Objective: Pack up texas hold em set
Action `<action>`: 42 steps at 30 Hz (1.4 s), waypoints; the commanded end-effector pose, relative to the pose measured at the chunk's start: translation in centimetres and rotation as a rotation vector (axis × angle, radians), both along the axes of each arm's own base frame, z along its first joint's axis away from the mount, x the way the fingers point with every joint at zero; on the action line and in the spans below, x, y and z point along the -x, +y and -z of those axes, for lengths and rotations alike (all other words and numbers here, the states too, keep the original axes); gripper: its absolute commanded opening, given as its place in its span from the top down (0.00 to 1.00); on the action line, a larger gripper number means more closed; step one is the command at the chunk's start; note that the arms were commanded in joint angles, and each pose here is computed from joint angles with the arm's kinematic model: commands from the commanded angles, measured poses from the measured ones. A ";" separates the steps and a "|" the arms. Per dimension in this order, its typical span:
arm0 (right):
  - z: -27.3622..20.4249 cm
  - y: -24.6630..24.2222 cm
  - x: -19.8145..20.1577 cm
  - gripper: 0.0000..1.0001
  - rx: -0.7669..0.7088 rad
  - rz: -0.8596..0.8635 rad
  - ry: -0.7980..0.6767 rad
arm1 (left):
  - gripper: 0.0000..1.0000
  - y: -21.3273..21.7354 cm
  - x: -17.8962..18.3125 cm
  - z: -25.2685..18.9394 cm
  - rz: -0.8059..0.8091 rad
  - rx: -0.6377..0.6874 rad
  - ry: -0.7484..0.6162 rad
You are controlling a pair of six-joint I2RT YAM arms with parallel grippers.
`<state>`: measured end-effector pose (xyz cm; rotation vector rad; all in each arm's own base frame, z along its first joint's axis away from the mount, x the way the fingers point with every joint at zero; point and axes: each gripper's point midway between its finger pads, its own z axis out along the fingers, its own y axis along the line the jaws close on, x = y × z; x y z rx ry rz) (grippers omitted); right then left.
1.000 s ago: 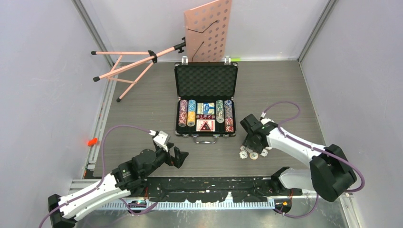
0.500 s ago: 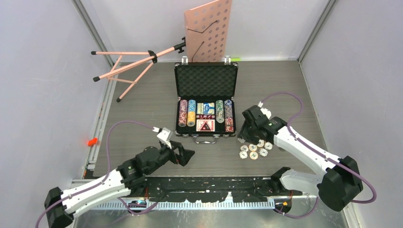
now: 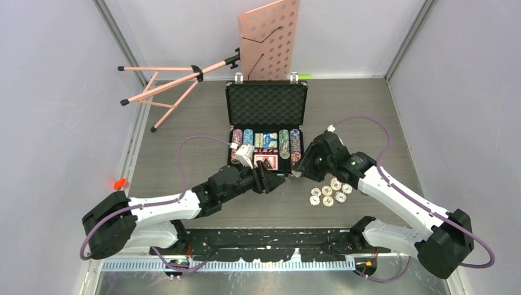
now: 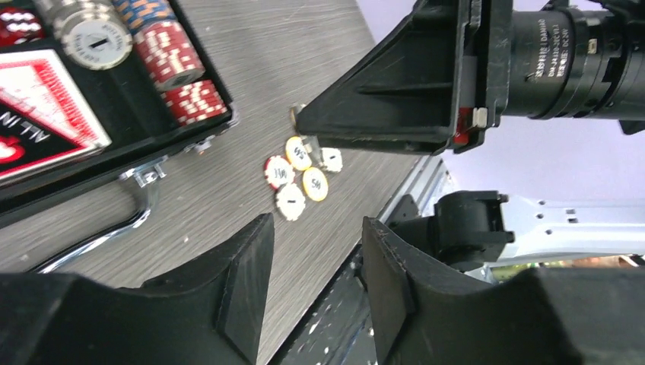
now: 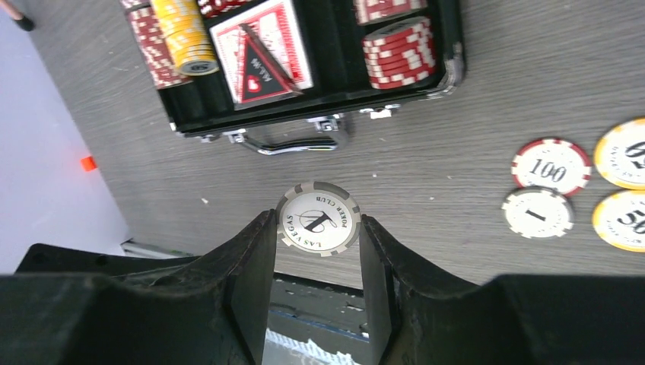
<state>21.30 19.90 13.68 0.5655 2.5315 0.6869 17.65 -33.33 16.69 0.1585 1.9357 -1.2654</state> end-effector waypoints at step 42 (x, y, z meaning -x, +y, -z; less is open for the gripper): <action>-7.9 -8.3 -0.1 0.16 0.052 0.313 -0.384 | 1.00 -1.9 -2.8 1.7 0.376 -0.662 -0.444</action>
